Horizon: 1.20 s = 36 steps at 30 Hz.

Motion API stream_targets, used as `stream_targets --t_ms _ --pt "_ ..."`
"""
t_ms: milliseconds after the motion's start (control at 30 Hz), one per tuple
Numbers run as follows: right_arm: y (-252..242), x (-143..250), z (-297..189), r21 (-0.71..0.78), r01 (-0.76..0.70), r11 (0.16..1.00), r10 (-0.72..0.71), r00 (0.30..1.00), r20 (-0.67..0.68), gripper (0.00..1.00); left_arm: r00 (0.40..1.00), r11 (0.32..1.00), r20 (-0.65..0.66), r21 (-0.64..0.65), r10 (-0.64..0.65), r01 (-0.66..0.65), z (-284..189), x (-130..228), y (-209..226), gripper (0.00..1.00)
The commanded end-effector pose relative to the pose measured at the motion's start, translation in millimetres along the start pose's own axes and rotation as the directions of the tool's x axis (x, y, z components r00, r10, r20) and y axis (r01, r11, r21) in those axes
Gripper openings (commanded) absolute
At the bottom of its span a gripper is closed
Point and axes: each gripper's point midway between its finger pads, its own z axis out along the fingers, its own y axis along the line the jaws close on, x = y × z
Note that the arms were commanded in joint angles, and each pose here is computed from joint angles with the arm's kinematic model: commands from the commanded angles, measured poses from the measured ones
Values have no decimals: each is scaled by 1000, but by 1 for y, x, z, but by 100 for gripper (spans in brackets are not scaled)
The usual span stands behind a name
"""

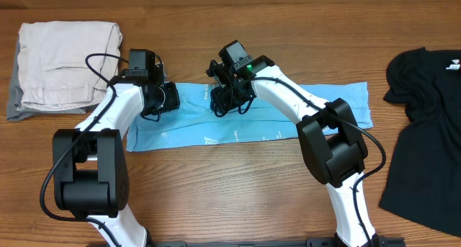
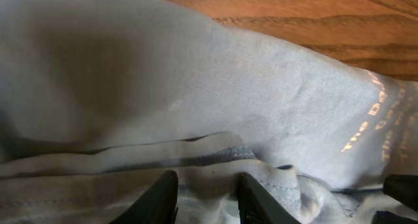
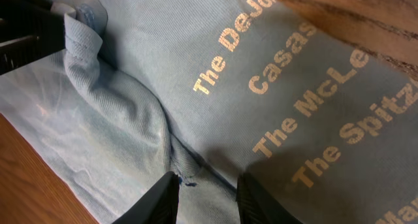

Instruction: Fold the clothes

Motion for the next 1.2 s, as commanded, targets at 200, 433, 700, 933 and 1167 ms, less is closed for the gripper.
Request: stream_targets --t_ms 200,433,700,933,1167 --pt "-2 8 12 -11 13 1000 -12 1000 13 19 1000 999 8 -41 -14 14 4 1 7 29" --pt "7 9 11 -64 4 998 -4 1000 7 4 1000 999 10 -41 -13 14 4 1 7 28" --pt "22 15 -6 -146 -21 989 18 1000 -22 4 1000 997 20 -69 -12 14 4 -1 12 29" --pt "18 29 -7 -119 -53 991 44 996 -77 5 1000 998 21 -69 -12 14 4 -1 12 32" --pt "21 45 0 -109 -103 989 89 988 -129 5 1000 998 21 -69 -12 14 4 -2 12 33"
